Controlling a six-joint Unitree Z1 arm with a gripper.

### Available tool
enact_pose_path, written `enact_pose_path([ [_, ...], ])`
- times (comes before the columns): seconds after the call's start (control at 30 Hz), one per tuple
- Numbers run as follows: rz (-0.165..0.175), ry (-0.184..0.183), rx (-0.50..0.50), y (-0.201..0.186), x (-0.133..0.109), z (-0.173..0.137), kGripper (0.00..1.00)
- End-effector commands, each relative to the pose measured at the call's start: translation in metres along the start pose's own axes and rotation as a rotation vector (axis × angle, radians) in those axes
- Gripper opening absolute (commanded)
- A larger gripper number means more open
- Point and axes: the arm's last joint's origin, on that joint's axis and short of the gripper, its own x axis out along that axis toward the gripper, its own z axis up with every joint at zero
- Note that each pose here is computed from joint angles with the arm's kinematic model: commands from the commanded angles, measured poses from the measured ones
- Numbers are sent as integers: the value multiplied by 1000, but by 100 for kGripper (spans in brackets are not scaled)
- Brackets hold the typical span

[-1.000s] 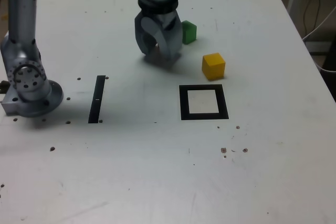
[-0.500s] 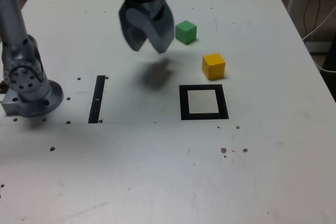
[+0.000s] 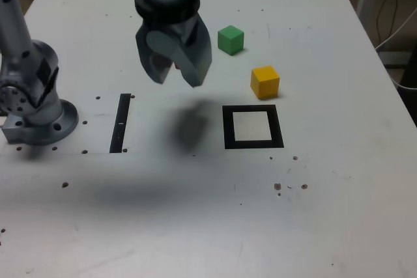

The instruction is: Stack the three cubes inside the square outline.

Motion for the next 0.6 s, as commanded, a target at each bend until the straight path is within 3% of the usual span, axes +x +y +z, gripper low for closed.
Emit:
enact_pose_path([
  [0.0,-15,-13,-166,-11,-3,13,21],
  [0.2,-45,-29,-180,-30,-5,44,20],
  [0.57,-47,-12,-318,-36,7,93,20],
])
